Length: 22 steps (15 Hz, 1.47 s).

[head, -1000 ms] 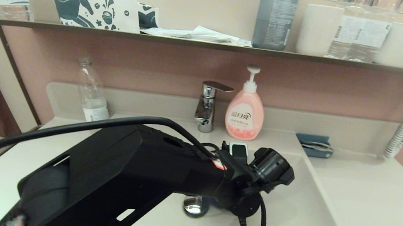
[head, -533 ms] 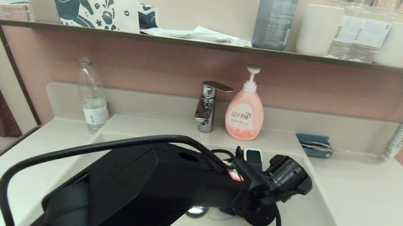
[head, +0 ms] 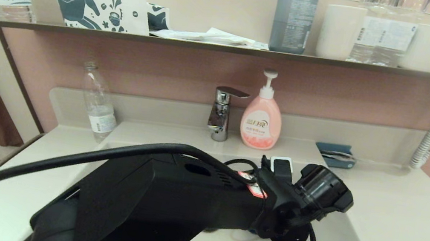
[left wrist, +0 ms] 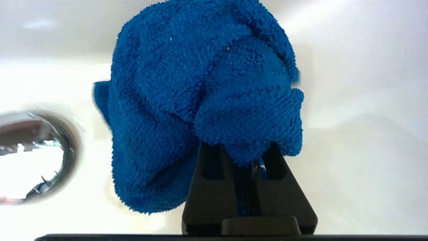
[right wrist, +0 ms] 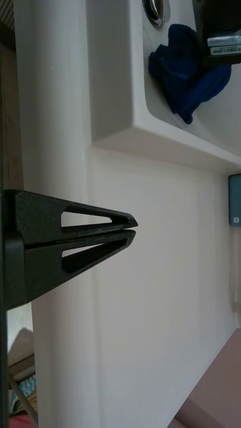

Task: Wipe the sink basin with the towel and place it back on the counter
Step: Wipe the sink

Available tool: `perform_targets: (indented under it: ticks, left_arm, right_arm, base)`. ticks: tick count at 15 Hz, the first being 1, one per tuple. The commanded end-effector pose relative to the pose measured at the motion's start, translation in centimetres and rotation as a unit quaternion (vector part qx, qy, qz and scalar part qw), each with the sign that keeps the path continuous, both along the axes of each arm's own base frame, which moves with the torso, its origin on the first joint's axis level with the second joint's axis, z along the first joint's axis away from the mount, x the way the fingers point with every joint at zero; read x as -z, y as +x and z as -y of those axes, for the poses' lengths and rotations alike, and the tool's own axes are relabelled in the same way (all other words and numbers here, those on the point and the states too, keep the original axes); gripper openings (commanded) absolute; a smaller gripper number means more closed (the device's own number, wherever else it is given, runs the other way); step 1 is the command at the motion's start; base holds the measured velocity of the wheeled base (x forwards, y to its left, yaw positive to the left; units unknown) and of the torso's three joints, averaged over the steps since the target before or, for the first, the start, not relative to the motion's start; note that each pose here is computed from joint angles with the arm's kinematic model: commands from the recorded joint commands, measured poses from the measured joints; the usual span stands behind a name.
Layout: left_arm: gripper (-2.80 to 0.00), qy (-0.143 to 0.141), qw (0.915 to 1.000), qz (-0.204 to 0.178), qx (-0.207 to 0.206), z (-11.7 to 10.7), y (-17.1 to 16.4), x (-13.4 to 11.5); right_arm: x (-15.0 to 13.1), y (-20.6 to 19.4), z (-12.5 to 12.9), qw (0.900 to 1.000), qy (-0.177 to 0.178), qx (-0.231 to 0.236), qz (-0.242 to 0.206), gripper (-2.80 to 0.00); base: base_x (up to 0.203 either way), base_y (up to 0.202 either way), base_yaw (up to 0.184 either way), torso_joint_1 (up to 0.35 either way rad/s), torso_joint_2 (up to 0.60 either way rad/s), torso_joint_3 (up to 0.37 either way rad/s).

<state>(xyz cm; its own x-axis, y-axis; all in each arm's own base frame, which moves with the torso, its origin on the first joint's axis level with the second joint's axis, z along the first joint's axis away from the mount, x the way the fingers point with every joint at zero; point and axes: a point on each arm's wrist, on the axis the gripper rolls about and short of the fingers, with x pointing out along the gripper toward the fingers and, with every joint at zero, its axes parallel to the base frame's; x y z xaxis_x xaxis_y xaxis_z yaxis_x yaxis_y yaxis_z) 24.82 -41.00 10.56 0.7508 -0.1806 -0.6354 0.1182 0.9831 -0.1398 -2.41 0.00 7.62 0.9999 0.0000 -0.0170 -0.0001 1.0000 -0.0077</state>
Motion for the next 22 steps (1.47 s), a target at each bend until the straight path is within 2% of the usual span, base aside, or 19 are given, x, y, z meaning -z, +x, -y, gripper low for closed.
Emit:
perform_targets:
  ticks: [1,5,8,11,16,22]
  left_arm:
    - [-2.80,-0.009,0.9999,-0.001,0.014,0.2,-1.8,-1.8]
    - [-2.80,0.012,0.9991,-0.038,0.011,0.4,-4.6,-1.2]
    - [-2.80,0.040,0.9952,-0.089,0.007,-0.5,-5.5,-0.9]
    - [-2.80,0.093,0.9873,-0.129,0.002,-1.6,-6.0,-0.2]
    - [-2.80,0.152,0.9753,-0.157,-0.032,-4.2,-4.6,2.6]
    - [-2.80,0.192,0.9631,-0.180,-0.058,-8.2,-2.8,2.8]
  right_arm:
    - [0.0,0.0,0.0,1.000,0.000,0.000,-0.001,-2.80]
    - [0.0,0.0,0.0,1.000,0.000,0.000,-0.001,-2.80]
    - [0.0,0.0,0.0,1.000,0.000,0.000,-0.001,-2.80]
    - [0.0,0.0,0.0,1.000,-0.001,0.000,-0.001,-2.80]
    - [0.0,0.0,0.0,1.000,0.000,0.000,-0.001,-2.80]
    - [0.0,0.0,0.0,1.000,-0.001,0.000,-0.001,-2.80]
  base:
    - [0.000,0.000,0.000,0.000,0.00,0.000]
    - [0.000,0.000,0.000,0.000,0.00,0.000]
    - [0.000,0.000,0.000,0.000,0.00,0.000]
    - [0.000,0.000,0.000,0.000,0.00,0.000]
    - [0.000,0.000,0.000,0.000,0.00,0.000]
    - [0.000,0.000,0.000,0.000,0.00,0.000]
